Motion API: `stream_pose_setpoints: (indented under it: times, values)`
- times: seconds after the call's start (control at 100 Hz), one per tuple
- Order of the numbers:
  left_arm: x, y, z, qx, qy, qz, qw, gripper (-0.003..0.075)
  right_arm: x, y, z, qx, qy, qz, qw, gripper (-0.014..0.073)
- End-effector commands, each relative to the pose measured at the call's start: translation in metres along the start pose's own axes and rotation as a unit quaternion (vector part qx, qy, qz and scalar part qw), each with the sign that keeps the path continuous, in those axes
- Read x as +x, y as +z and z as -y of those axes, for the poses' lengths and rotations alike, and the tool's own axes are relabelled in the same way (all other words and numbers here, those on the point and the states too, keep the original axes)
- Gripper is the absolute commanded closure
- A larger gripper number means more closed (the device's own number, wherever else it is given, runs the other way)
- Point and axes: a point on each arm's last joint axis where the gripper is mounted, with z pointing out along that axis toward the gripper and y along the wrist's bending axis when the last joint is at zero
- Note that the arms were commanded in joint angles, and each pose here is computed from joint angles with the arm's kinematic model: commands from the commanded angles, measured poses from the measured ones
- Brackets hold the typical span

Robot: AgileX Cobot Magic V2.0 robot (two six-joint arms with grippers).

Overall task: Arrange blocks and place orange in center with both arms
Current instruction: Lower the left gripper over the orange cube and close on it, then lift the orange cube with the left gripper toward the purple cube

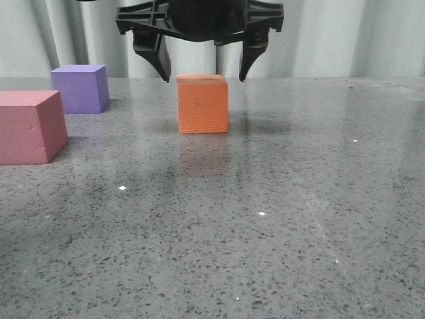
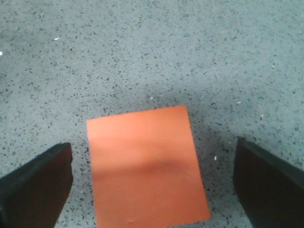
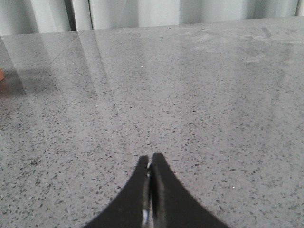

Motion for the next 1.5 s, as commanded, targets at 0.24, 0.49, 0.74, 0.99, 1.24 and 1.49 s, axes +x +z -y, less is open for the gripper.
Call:
stream_pose_setpoints:
  times: [0.24, 0.49, 0.74, 0.99, 1.24, 1.49]
  values:
    - [-0.006, 0.003, 0.005, 0.013, -0.013, 0.01, 1.0, 0.008, -0.014, -0.003, -0.001, -0.005, -0.006, 0.061, 0.998, 0.0662]
    - [-0.006, 0.004, 0.005, 0.012, -0.012, 0.01, 1.0, 0.0154, -0.014, -0.003, -0.001, -0.005, -0.006, 0.061, 0.998, 0.0662]
    - [-0.009, -0.002, 0.004, 0.018, -0.012, 0.017, 1.0, 0.0595, -0.014, -0.003, -0.001, -0.005, -0.006, 0.061, 0.998, 0.0662]
    - [-0.036, -0.05, -0.015, 0.017, 0.01, 0.08, 0.997, 0.0666, -0.014, -0.003, -0.001, -0.005, -0.006, 0.061, 0.998, 0.0662]
    - [-0.037, -0.091, -0.053, -0.023, 0.046, 0.139, 0.989, 0.0666, -0.014, -0.003, -0.001, -0.005, -0.006, 0.061, 0.998, 0.0662]
    - [-0.02, -0.095, -0.107, -0.046, 0.022, 0.144, 0.988, 0.0666, -0.014, -0.003, -0.001, -0.005, -0.006, 0.061, 0.998, 0.0662]
